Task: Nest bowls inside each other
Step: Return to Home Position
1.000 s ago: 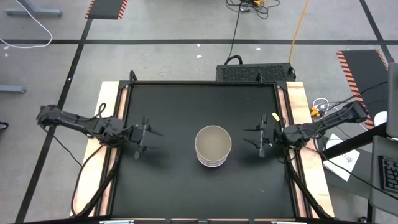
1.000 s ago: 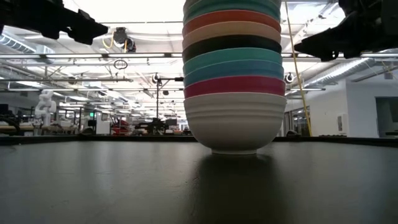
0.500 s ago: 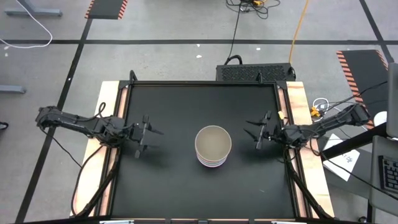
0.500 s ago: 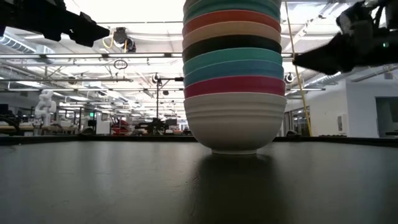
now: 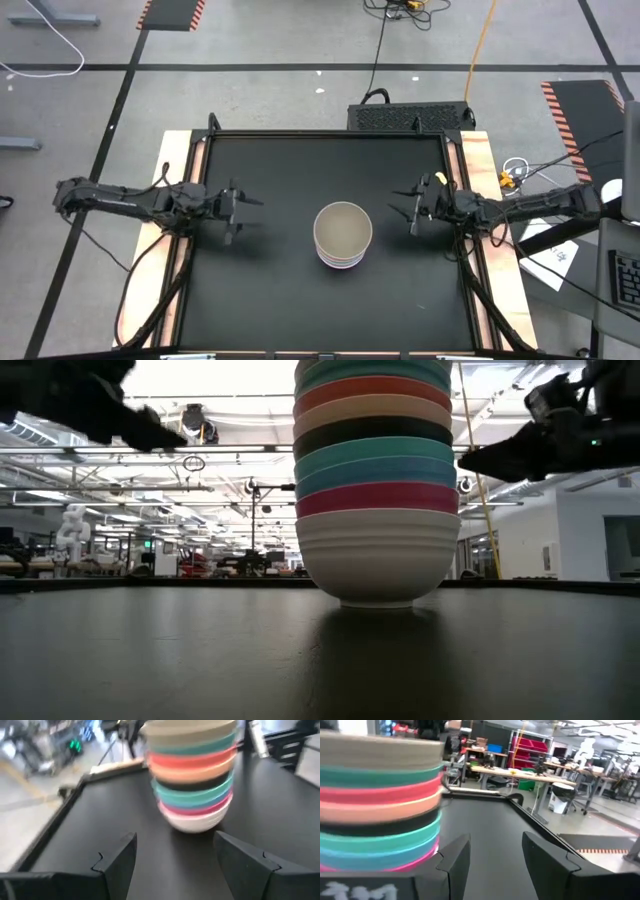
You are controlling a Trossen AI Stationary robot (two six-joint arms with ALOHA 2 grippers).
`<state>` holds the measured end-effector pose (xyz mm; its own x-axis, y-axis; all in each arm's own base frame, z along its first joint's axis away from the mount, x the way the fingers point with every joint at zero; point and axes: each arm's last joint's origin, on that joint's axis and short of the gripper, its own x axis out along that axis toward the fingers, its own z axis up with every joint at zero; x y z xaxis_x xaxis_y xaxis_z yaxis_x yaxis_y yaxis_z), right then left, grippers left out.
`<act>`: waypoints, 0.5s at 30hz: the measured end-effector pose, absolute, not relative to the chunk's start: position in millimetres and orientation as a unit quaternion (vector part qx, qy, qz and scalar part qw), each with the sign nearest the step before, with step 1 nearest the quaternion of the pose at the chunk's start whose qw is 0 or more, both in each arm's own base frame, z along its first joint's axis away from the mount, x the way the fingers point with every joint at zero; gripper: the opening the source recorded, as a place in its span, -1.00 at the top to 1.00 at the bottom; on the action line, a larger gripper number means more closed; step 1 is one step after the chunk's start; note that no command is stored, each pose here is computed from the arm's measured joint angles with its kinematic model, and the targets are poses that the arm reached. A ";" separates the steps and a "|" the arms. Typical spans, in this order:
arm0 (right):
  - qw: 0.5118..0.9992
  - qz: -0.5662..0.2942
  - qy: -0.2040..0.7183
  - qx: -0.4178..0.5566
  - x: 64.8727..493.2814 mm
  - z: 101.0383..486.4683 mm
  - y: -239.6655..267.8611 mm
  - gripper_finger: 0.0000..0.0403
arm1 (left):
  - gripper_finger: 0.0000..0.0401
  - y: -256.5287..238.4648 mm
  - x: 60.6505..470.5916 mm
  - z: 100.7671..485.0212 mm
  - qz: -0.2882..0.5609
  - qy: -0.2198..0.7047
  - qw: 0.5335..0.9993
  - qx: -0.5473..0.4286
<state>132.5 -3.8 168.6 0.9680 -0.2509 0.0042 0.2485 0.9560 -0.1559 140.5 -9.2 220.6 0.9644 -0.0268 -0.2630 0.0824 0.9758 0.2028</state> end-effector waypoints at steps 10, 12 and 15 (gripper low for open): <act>0.990 -0.124 0.057 0.038 129.3 155.9 -35.7 0.15 | -0.33 10.3 149.9 204.5 -0.024 0.199 0.978 0.061; 0.988 -0.133 0.063 0.046 129.1 154.4 -38.2 0.15 | -0.33 13.5 151.9 202.3 -0.017 0.207 0.976 0.066; 0.989 -0.135 0.050 0.042 129.7 156.8 -39.1 0.15 | -0.33 17.8 155.3 203.4 -0.023 0.194 0.978 0.076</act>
<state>129.7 -39.1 156.8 0.9587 -0.2624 -0.1094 0.2707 0.9602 0.0694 155.3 17.8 203.4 0.9235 -0.0163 -0.3832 0.0755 0.9873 0.1398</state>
